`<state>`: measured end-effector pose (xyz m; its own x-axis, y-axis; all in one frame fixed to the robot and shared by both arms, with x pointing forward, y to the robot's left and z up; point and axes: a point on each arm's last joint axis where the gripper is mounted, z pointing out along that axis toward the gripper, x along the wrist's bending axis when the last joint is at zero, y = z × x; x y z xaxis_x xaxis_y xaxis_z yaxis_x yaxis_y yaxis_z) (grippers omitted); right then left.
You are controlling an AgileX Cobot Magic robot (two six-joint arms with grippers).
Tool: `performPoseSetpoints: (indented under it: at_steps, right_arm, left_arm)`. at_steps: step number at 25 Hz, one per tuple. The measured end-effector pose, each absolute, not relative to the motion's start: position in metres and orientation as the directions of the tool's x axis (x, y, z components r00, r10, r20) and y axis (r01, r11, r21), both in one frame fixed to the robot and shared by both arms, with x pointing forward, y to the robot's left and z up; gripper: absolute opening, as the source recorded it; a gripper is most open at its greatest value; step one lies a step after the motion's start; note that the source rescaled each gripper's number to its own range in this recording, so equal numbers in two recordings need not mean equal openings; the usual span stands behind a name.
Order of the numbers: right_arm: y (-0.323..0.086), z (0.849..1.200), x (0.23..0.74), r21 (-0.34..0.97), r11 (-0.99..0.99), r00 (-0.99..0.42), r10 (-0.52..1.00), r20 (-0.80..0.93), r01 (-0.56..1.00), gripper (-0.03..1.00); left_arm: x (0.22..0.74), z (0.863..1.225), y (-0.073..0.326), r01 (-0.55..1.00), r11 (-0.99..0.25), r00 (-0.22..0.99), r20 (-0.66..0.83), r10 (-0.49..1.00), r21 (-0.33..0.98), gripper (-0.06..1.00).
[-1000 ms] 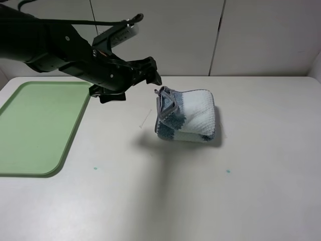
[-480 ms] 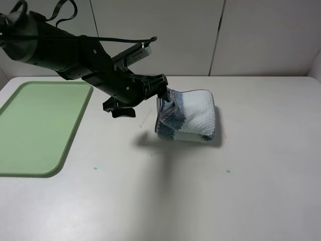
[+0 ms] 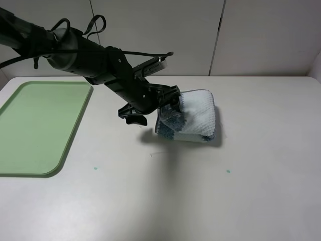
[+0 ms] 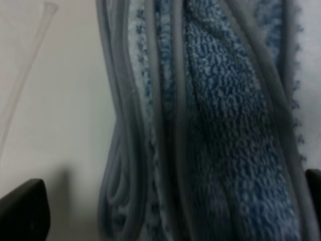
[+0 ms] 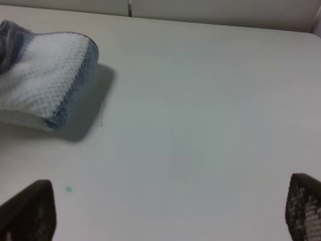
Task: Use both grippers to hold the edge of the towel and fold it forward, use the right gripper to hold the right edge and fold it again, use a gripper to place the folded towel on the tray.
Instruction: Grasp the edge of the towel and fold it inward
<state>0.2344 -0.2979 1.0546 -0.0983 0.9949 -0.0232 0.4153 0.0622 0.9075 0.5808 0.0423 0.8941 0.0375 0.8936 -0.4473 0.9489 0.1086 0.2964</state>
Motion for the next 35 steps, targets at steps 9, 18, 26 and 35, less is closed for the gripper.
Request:
performPoseSetpoints:
  at_steps: [9, 18, 26, 35]
  right_arm:
    - [-0.298, 1.055, 0.234, 0.908, 0.062, -0.098, 0.995, -0.023, 0.415, 1.00]
    - [-0.298, 1.055, 0.234, 0.908, 0.062, -0.098, 0.995, -0.023, 0.415, 1.00]
    - [-0.298, 1.055, 0.234, 0.908, 0.062, -0.098, 0.995, -0.023, 0.415, 1.00]
    - [-0.298, 1.055, 0.234, 0.908, 0.062, -0.098, 0.995, -0.023, 0.415, 1.00]
  left_arm:
    - [0.586, 0.873, 0.029, 0.957, 0.085, 0.046, -0.436, 0.899, 0.277, 0.99]
    - [0.588, 0.869, 0.029, 0.941, 0.005, 0.140, -0.404, 0.904, 0.338, 0.96]
    - [0.588, 0.869, 0.029, 0.941, 0.004, 0.142, -0.403, 0.904, 0.339, 0.91]
    - [0.589, 0.865, 0.029, 0.941, 0.005, 0.139, -0.400, 0.906, 0.338, 0.49]
